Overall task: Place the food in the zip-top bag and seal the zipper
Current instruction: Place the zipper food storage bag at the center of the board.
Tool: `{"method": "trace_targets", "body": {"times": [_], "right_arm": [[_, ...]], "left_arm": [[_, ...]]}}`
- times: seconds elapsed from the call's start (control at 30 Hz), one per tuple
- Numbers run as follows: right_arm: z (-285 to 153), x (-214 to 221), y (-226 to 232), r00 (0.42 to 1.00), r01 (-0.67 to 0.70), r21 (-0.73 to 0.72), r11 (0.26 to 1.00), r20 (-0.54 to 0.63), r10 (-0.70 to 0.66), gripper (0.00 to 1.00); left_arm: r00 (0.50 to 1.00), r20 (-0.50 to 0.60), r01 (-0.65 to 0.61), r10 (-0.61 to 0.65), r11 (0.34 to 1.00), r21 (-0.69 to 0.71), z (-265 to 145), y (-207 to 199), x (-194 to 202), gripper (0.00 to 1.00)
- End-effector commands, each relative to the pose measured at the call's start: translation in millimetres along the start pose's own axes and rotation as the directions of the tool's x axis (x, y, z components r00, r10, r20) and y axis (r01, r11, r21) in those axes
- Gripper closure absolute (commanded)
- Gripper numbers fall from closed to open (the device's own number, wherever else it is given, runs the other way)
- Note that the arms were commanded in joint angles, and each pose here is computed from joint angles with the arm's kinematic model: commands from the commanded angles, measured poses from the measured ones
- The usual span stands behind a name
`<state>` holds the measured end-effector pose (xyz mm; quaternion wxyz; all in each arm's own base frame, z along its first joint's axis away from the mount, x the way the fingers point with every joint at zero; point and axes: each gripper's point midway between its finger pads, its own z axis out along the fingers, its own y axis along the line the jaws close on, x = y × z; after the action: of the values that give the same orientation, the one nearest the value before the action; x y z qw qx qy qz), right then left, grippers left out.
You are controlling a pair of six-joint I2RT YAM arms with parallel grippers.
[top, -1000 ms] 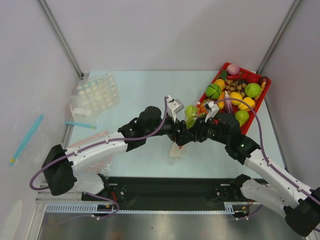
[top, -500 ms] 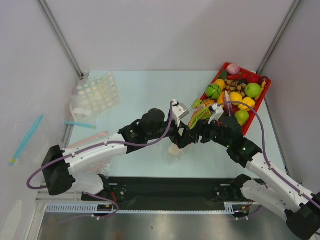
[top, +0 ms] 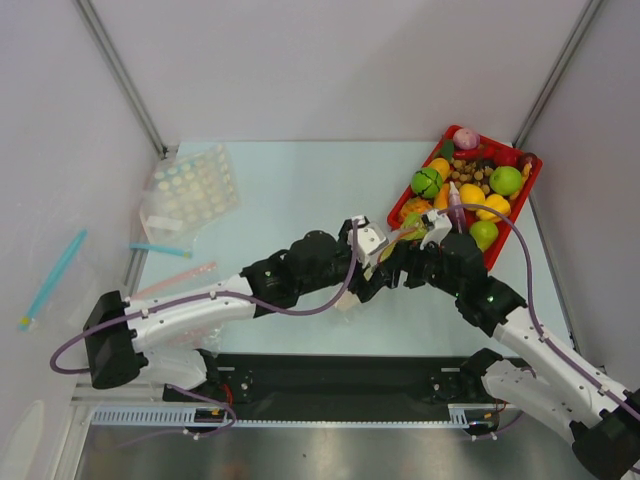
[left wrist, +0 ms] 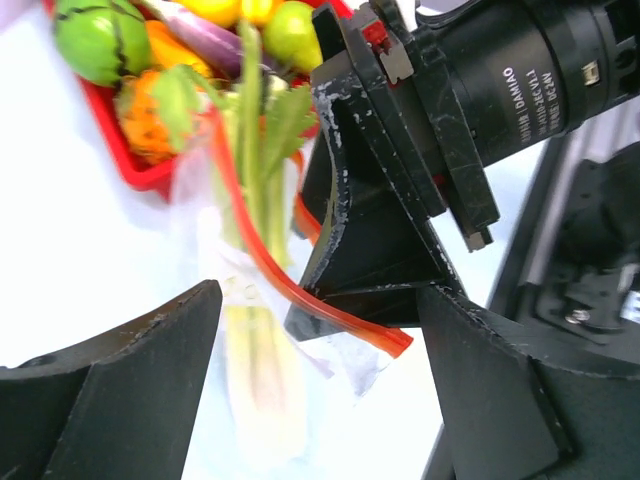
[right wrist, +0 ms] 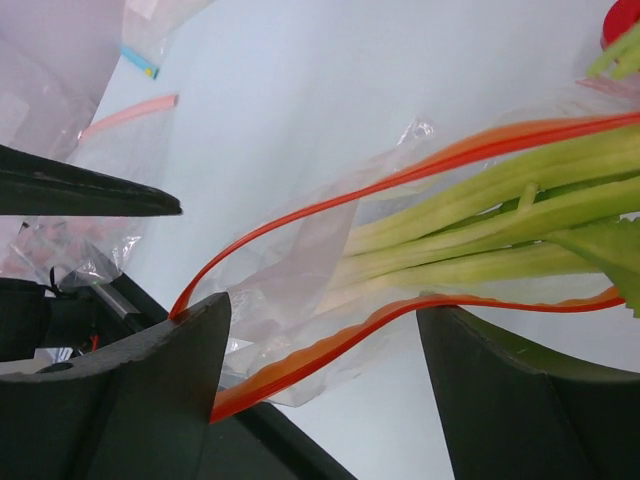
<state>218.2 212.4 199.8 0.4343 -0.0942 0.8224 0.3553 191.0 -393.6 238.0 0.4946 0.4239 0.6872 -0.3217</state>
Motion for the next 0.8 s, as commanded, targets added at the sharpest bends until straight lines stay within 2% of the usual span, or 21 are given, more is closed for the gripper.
{"method": "trace_targets", "body": {"times": [0.0,0.1,0.3,0.4,0.47,0.6,0.7,0.77], "right_arm": [[-25,-66,95,0.979,0.041,-0.364,0.931,0.2,0.035,0.15],[-24,-65,94,0.98,0.023,-0.361,0.932,0.195,0.051,0.13],[-19,-64,86,0.975,-0.046,-0.346,0.937,0.187,0.117,0.08],[-19,-65,89,0.969,-0.075,-0.391,0.917,0.188,0.16,0.14],[-20,-66,89,0.966,-0.101,-0.411,0.906,0.179,0.189,0.22],[-24,-76,89,0.954,-0.119,-0.423,0.898,0.201,0.221,0.23],[-29,-82,97,0.948,-0.145,-0.462,0.875,0.189,0.257,0.25],[-29,-80,101,0.948,-0.165,-0.486,0.858,0.161,0.274,0.3]], "left_arm": [[0.993,-0.016,-0.119,0.119,0.993,0.02,23,-27,24,0.12],[0.985,0.02,-0.171,0.171,0.985,-0.012,19,-24,20,0.11],[0.978,0.09,-0.182,0.19,0.979,-0.09,1,-11,4,0.05],[0.975,0.139,-0.162,0.172,0.984,-0.078,-11,-14,-7,0.04],[0.97,0.176,-0.161,0.167,0.986,-0.048,-25,-20,-20,0.04],[0.952,0.216,-0.243,0.218,0.965,0.101,-41,-45,-20,0.05],[0.945,0.232,-0.257,0.231,0.962,0.09,-45,-43,-22,0.07],[0.943,0.228,-0.252,0.241,0.967,0.022,-48,-31,-25,0.08]]}}
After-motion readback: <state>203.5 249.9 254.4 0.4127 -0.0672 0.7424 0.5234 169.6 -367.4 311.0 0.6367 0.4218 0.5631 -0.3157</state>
